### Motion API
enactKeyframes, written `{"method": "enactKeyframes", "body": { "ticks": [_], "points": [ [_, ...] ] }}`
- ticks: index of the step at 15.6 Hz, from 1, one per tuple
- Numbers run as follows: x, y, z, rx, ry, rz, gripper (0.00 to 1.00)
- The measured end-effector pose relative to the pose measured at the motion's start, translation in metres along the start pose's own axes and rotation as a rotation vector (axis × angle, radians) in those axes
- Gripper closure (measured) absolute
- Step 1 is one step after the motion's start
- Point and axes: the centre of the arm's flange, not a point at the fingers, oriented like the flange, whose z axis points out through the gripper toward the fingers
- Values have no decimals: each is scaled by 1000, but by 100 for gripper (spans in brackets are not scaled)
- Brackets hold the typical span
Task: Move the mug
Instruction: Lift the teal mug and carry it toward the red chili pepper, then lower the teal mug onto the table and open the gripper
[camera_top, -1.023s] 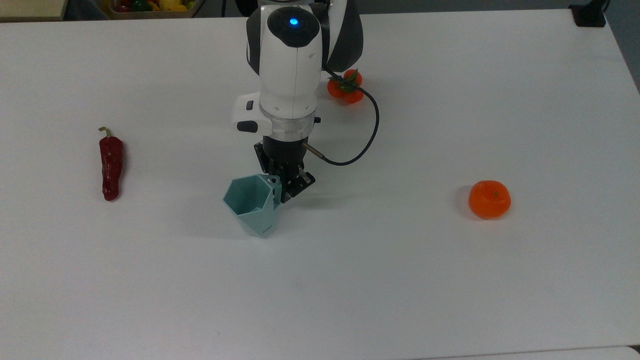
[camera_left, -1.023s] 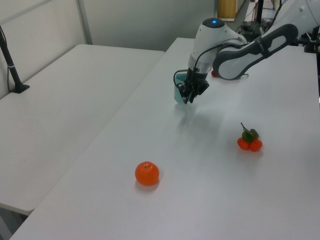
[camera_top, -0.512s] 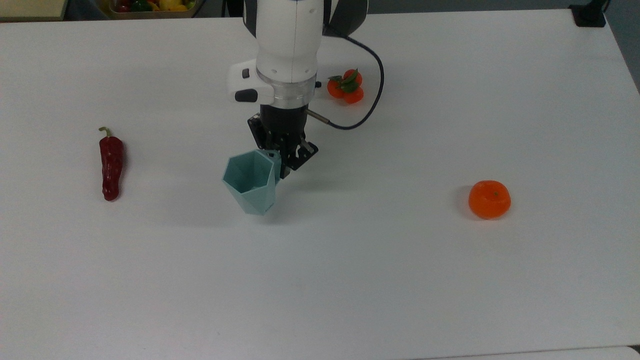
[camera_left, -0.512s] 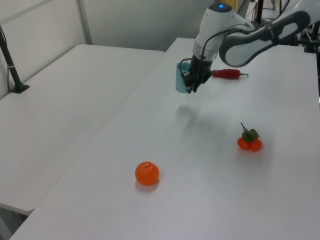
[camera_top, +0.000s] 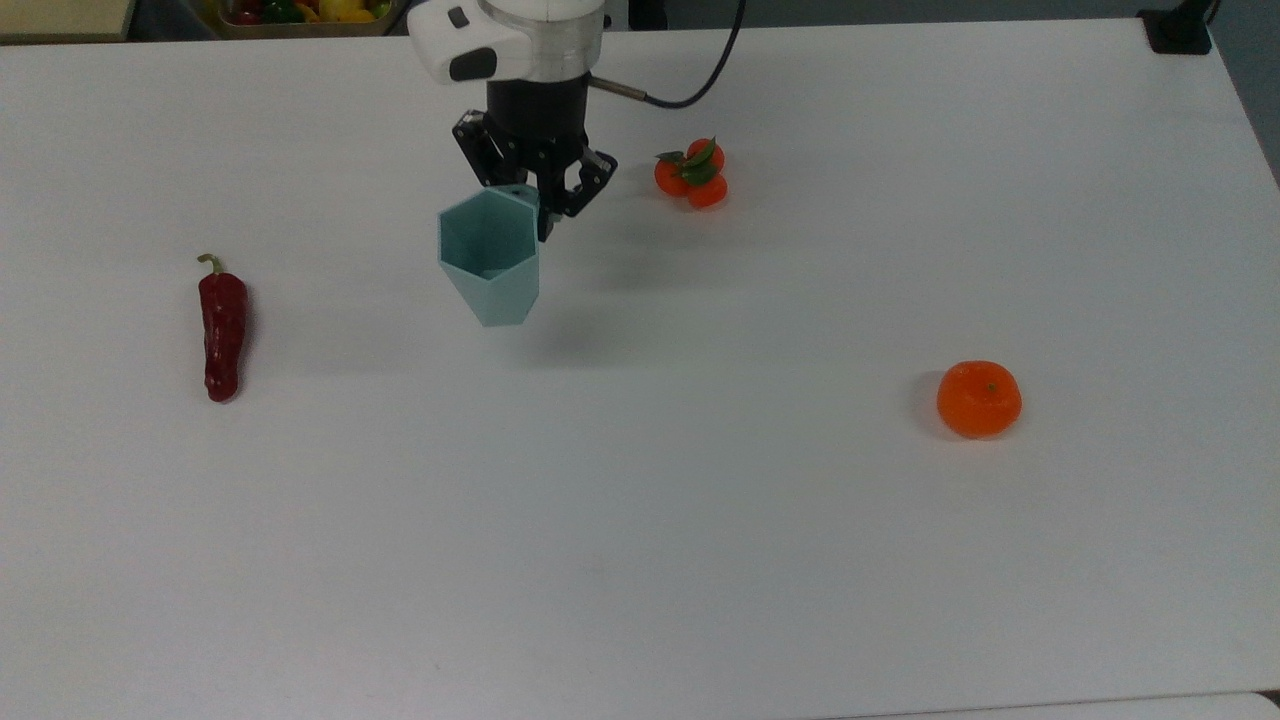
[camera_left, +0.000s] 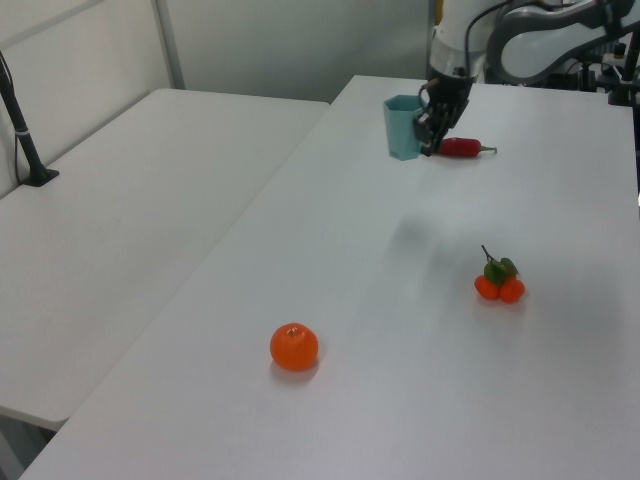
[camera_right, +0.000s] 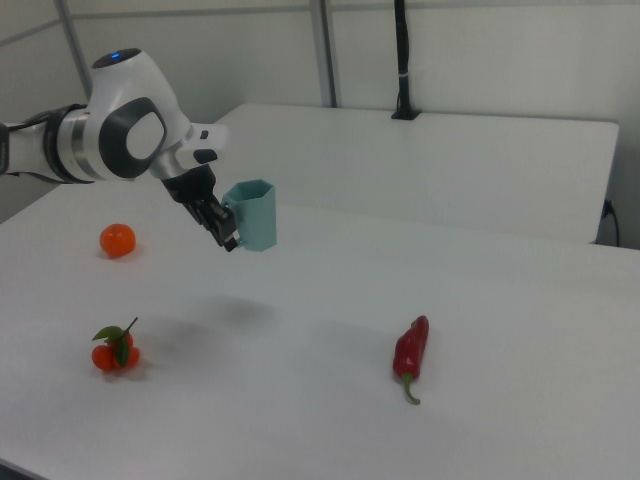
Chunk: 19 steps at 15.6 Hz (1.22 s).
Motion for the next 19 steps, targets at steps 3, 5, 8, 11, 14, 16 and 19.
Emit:
{"method": "enactKeyframes", "body": {
  "ticks": [3, 5, 8, 11, 14, 16, 19],
  "points": [
    [-19, 24, -9, 6, -50, -133, 77],
    [-30, 41, -7, 18, -106, -237, 77],
    [-41, 69, 4, 43, -154, -362, 77],
    [-54, 97, 20, 59, -195, -452, 77],
    [-69, 115, 39, 65, -240, -498, 77],
    [-83, 126, 60, 68, -264, -506, 77],
    [-108, 135, 90, 71, -274, -503, 77]
  ]
}}
